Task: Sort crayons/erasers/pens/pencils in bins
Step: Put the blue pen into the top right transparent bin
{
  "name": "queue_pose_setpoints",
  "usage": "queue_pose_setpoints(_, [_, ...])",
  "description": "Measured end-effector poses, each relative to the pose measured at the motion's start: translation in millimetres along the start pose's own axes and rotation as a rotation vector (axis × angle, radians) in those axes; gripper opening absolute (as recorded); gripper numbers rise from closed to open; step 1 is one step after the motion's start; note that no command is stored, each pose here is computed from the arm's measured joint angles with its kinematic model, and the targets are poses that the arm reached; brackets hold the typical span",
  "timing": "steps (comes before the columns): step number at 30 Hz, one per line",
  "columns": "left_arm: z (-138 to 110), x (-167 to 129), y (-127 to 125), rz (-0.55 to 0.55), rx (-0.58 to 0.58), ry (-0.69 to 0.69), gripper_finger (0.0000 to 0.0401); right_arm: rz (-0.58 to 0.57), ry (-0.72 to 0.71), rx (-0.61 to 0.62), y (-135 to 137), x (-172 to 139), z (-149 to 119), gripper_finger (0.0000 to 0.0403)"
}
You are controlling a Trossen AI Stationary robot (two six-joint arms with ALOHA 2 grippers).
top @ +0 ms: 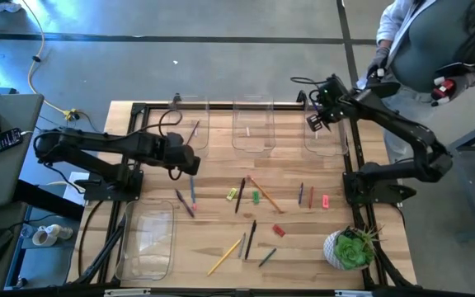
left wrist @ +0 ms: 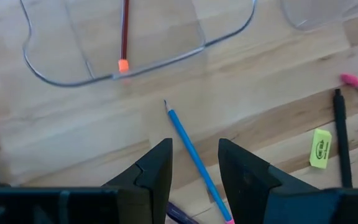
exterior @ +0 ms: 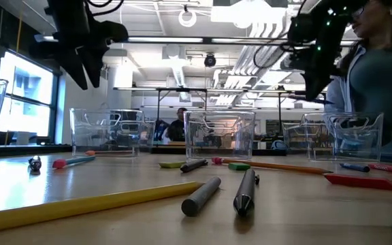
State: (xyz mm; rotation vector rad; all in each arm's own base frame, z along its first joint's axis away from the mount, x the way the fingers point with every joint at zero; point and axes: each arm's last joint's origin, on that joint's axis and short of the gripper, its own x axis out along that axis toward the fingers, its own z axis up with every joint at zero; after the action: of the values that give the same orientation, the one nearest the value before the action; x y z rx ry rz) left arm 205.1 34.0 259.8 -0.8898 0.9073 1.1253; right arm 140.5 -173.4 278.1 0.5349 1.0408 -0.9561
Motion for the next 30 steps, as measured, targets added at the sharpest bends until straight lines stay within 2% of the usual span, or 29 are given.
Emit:
queue_pose_setpoints(13, [-18, 11, -14, 0.041, -0.076, 0.049, 0.0117, 0.010, 0.230, 0.028, -13, 46, 4, 0.0007])
queue_pose_setpoints(30, [-40, 28, -33, 0.064, -0.158, 0.155, 0.0117, 0.011, 0.396, -0.029, -12, 90, 5, 0.0007])
